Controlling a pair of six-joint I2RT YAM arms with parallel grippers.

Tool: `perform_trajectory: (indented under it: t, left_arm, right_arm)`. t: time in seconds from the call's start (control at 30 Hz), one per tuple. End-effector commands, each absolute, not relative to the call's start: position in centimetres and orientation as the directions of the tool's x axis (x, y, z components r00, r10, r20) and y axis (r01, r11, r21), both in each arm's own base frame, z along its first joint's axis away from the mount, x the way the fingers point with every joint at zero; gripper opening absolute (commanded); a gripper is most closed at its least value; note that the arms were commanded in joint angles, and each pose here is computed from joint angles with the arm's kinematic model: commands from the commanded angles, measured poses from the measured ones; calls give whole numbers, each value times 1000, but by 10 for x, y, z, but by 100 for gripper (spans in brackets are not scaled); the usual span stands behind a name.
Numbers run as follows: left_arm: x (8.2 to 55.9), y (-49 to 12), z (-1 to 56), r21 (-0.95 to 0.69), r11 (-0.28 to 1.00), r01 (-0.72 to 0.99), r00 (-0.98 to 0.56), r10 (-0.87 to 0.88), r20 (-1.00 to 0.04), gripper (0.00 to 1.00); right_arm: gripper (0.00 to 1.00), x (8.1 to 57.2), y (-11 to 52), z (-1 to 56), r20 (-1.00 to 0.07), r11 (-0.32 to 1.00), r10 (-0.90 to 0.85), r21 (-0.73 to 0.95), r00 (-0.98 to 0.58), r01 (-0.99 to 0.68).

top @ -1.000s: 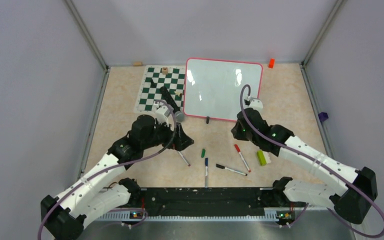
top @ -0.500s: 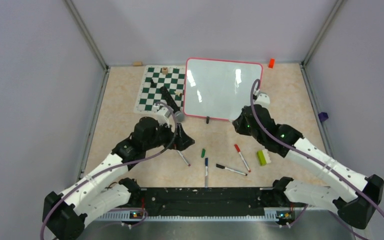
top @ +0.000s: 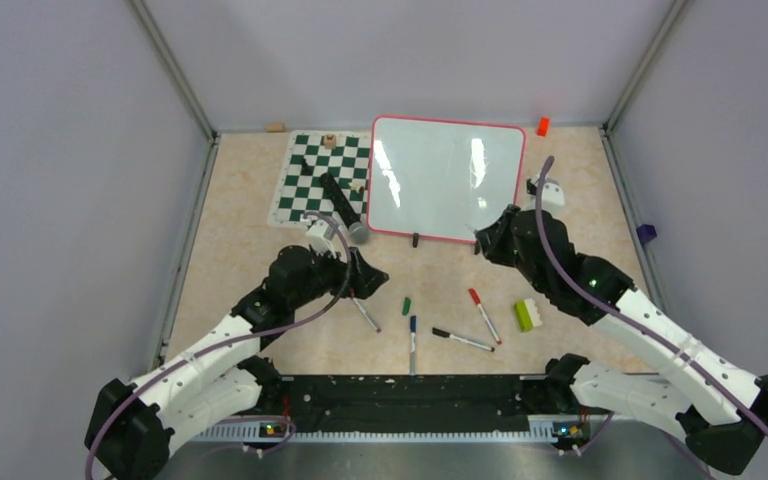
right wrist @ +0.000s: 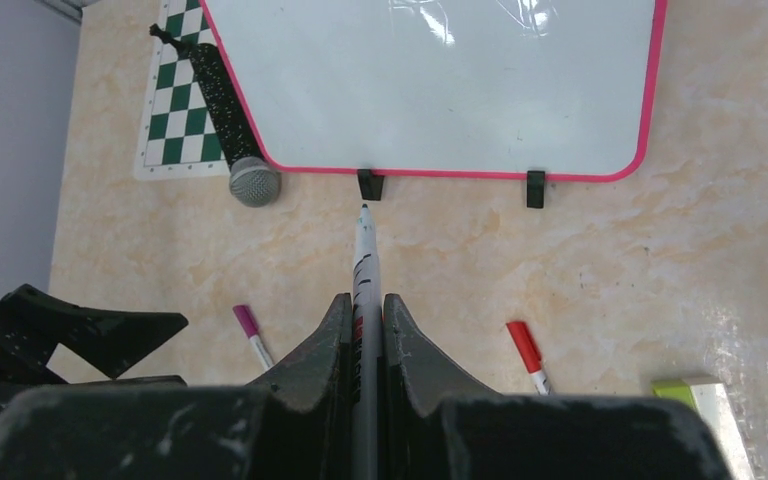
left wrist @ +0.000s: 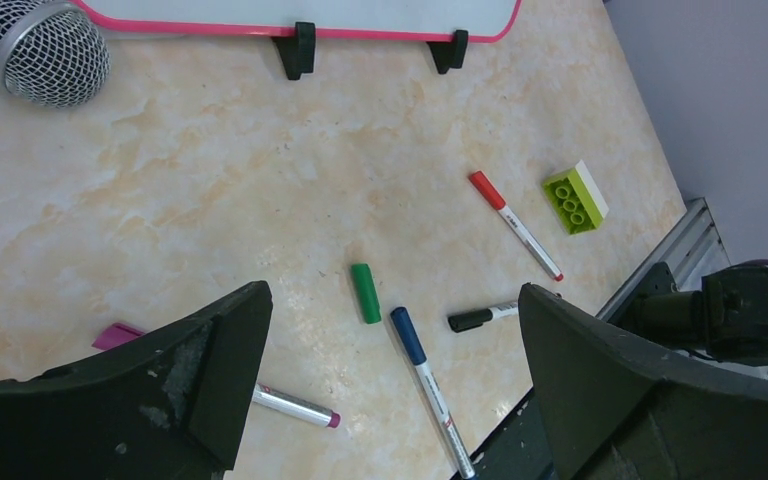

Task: Write a sentence on the whiteboard
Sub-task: Move the whiteboard to the center of the board.

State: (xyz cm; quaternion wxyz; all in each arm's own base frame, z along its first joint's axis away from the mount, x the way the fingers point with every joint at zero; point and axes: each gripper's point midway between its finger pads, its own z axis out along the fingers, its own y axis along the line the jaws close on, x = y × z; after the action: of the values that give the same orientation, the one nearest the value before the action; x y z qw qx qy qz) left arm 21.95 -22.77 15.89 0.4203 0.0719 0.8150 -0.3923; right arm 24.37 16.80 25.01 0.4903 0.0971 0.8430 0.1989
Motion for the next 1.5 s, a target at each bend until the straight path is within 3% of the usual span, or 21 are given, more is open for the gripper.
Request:
perform_trajectory:
  t: [0.0, 0.4, 0.67, 0.93, 1.17, 1.23, 1.47]
  left_arm:
    - [233, -226, 182, -577, 668, 470, -541, -298, -786, 99]
    - [244, -226, 165, -537, 701, 470, -554, -239, -798, 97]
    - [279, -214, 175, -633, 630, 450, -547, -366, -753, 97]
    - [313, -195, 194, -638, 617, 461, -489, -423, -763, 99]
    - [337, -200, 192, -562, 653, 508, -505, -303, -808, 99]
    - [347, -198, 193, -559, 671, 487, -498, -313, -809, 95]
    - [351, -218, 195, -561, 570, 600, -526, -248, -814, 99]
  right_arm:
    - [0, 250, 165, 279, -779, 865, 451, 502, -436, -2]
    - [0, 276, 182, 258, -840, 886, 404, 458, -361, -74]
    - [0, 267, 176, 248, -859, 853, 442, 492, -260, -175]
    - [0, 266, 153, 236, -881, 892, 411, 442, -235, -94]
    - [0, 260, 147, 233, -906, 935, 305, 343, -294, -88]
    - [0, 257, 145, 232, -906, 939, 293, 333, -305, -87]
    - [0, 245, 139, 237, -902, 931, 302, 349, -309, -109]
